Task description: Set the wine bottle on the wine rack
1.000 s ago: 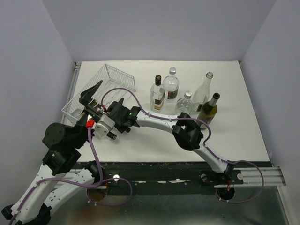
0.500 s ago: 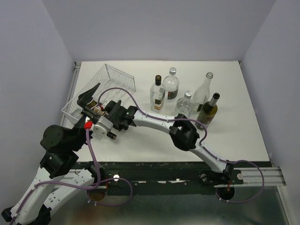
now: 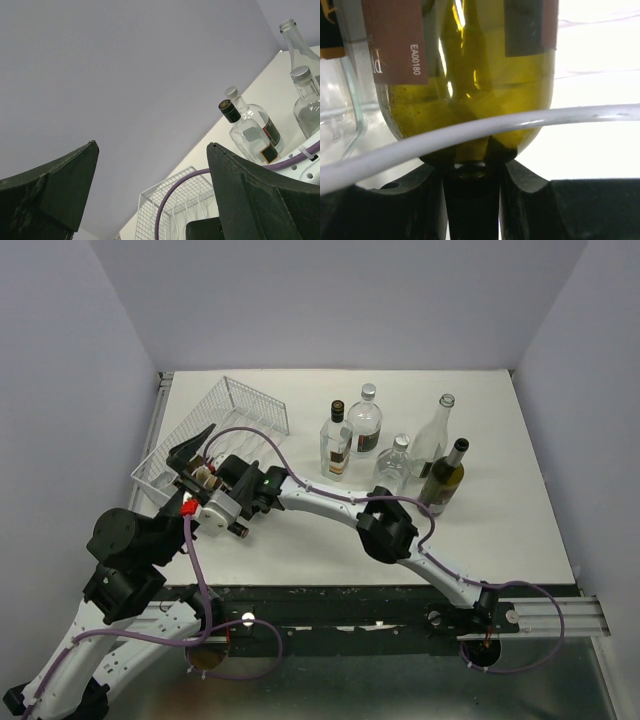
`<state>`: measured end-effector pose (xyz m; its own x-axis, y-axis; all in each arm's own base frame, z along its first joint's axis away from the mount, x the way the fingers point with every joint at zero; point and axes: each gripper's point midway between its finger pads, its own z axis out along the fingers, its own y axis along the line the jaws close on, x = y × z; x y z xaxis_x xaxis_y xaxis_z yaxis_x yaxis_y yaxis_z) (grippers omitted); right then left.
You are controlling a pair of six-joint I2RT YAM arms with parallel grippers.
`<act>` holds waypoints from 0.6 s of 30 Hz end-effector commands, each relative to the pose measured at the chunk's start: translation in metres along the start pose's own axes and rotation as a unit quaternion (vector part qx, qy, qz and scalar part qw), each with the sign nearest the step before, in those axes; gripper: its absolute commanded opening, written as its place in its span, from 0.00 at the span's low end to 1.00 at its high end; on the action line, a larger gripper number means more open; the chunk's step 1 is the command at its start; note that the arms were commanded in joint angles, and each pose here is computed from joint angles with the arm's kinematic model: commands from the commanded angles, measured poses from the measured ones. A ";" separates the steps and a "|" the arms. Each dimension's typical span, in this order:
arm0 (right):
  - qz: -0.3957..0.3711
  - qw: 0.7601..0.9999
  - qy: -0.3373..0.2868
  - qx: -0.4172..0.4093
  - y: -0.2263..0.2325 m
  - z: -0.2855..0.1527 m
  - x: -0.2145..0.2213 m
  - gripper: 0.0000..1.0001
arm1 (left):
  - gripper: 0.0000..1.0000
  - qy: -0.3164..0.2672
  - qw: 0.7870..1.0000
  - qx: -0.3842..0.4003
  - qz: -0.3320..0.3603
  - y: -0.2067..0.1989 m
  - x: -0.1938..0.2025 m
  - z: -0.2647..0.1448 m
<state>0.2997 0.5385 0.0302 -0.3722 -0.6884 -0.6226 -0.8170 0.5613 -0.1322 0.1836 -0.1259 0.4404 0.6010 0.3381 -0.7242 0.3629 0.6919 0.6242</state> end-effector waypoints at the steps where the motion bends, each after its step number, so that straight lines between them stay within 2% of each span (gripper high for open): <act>1: 0.008 0.996 -0.078 0.043 -0.007 0.010 -0.041 0.47 | 0.99 0.025 1.000 0.001 -0.012 -0.006 0.013 -0.005; 10: 0.001 0.998 -0.050 0.046 -0.004 0.008 -0.024 0.62 | 0.99 0.022 0.999 0.000 -0.026 -0.005 0.010 -0.013; 13: 0.016 0.997 -0.056 0.046 -0.007 -0.008 -0.030 0.68 | 0.99 0.018 0.999 -0.002 -0.027 -0.003 0.008 -0.014; 18: 0.041 0.996 -0.065 0.036 -0.008 -0.038 -0.035 0.73 | 0.99 0.013 1.000 -0.008 -0.019 0.002 0.004 -0.014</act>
<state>0.3086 0.5391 0.0352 -0.3670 -0.6527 -0.6628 -0.7712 0.6119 -0.1756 0.1761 -0.1211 0.4321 0.5788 0.3224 -0.7491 0.3908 0.6965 0.6018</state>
